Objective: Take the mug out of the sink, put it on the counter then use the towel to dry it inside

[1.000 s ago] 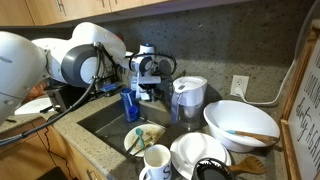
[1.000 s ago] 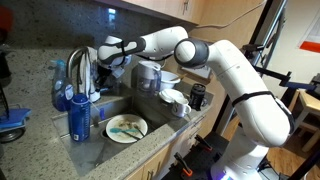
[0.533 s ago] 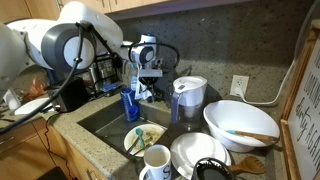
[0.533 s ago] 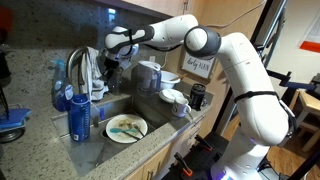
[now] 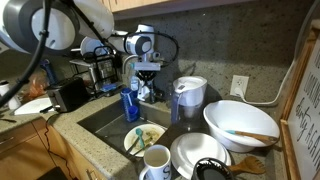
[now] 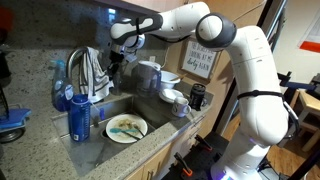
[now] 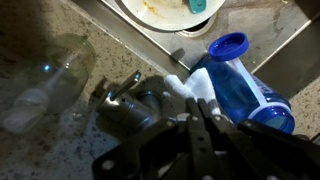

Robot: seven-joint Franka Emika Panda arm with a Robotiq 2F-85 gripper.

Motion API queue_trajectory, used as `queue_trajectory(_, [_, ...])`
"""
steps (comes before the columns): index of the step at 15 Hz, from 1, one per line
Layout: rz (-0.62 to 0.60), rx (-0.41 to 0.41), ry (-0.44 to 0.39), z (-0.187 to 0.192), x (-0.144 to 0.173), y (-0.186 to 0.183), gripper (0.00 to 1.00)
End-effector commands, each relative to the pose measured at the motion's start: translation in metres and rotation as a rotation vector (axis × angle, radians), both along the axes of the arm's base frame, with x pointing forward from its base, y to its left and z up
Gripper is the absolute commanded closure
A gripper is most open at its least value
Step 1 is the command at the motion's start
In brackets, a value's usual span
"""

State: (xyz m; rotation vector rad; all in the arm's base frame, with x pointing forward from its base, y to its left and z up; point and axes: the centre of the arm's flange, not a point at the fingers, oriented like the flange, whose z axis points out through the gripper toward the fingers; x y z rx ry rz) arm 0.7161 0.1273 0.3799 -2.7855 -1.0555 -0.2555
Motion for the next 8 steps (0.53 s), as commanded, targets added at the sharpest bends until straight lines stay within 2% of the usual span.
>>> queue_trajectory(1, [-0.042,-0.017,0.017,0.015,-0.033,-0.008,0.99])
queue_trajectory(8, [-0.227,-0.086,0.011,0.038,-0.085,-0.035,0.99])
